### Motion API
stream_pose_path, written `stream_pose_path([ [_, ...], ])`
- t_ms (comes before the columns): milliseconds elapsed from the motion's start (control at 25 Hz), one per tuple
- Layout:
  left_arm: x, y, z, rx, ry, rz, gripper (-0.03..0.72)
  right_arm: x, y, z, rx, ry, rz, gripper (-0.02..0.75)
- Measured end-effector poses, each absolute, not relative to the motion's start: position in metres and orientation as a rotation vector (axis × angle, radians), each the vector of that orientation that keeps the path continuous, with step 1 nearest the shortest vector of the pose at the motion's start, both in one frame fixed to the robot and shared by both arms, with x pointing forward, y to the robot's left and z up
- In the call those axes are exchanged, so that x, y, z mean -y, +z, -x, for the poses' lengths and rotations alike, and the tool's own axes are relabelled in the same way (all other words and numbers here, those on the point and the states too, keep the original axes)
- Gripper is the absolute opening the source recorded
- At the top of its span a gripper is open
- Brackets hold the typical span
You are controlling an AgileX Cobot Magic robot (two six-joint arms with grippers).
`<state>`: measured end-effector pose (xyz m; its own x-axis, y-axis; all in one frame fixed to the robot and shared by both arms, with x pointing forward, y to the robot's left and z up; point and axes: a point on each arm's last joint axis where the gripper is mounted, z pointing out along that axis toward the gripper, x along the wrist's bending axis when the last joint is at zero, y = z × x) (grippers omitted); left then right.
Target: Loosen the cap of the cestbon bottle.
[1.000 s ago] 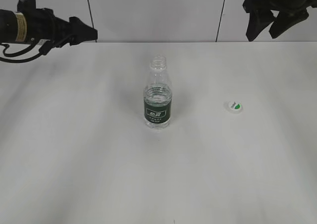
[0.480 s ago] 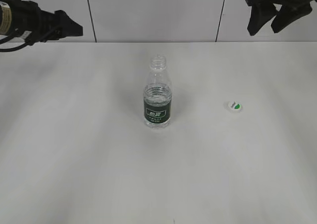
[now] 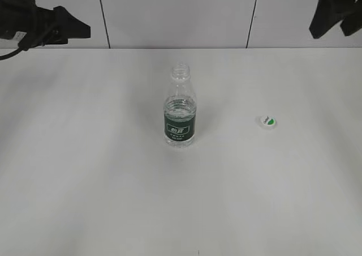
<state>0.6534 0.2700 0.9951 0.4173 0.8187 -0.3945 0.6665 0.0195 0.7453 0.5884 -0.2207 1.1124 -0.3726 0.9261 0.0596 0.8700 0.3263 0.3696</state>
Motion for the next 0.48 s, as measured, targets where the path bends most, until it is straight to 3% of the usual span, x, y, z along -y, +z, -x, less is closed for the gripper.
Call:
stream_pose_path([
  [480,-0.28,0.996,-0.65,-1.293,0.144,-1.69,0.473,0.248,1.148,-0.444,-2.338,0.63,-1.587,0.458],
])
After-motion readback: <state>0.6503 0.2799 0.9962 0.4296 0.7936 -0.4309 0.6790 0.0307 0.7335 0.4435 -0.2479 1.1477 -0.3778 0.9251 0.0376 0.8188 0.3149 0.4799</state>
